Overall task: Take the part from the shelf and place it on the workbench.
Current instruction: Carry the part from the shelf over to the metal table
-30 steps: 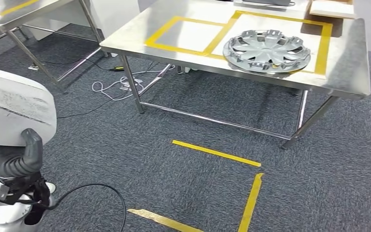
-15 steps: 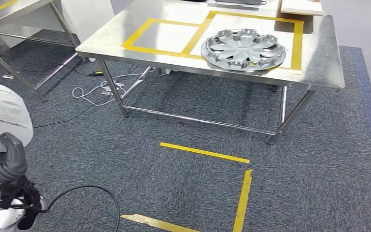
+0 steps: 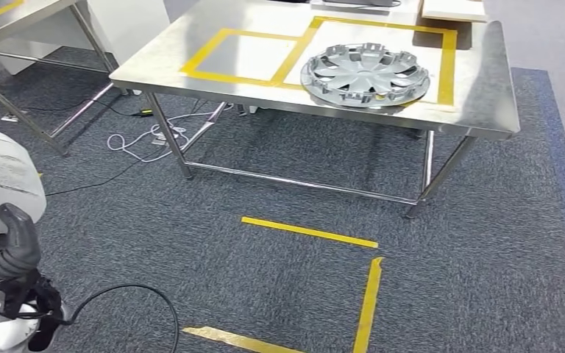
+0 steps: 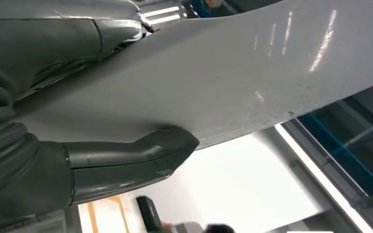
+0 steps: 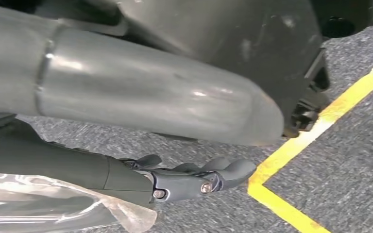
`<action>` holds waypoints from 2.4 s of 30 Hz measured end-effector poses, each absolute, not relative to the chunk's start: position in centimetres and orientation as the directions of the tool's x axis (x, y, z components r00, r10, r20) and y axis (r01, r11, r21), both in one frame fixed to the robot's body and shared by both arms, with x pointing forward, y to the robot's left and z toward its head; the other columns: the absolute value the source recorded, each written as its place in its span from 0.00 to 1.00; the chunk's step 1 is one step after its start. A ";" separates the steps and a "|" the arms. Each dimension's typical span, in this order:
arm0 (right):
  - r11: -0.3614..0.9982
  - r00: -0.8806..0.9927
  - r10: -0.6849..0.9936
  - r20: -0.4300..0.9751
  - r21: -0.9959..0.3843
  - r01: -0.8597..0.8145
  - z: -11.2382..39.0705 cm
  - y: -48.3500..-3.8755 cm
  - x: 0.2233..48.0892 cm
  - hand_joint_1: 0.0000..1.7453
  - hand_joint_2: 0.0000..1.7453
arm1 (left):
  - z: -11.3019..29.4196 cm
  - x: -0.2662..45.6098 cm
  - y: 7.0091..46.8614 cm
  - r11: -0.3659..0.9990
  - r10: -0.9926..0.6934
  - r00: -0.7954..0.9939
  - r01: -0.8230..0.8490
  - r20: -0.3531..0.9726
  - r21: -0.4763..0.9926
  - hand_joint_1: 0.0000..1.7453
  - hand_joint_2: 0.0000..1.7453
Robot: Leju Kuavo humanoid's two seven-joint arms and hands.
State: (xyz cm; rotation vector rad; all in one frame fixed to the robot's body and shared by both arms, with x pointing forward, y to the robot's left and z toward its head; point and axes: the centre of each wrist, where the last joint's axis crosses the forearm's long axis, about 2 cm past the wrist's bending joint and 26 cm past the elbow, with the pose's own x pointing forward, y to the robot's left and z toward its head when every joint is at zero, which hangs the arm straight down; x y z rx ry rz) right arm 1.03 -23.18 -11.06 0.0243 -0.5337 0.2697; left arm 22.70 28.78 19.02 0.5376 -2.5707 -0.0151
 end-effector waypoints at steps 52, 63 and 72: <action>0.972 0.831 0.210 0.516 -0.016 -0.236 -11.1 -23.2 0.6 0.00 0.00 | 20.5 21.2 30.0 0.886 -0.437 -0.791 -0.461 0.428 0.054 1.00 1.00; 0.971 0.832 0.212 0.512 -0.019 -0.236 -11.1 -23.3 0.2 0.00 0.00 | 20.5 21.2 30.0 0.886 -0.437 -0.791 -0.460 0.428 0.055 1.00 1.00; 0.971 0.830 0.210 0.517 -0.010 -0.239 -11.1 -23.3 0.4 0.00 0.00 | 20.5 21.2 30.2 0.886 -0.440 -0.791 -0.459 0.425 0.063 1.00 1.00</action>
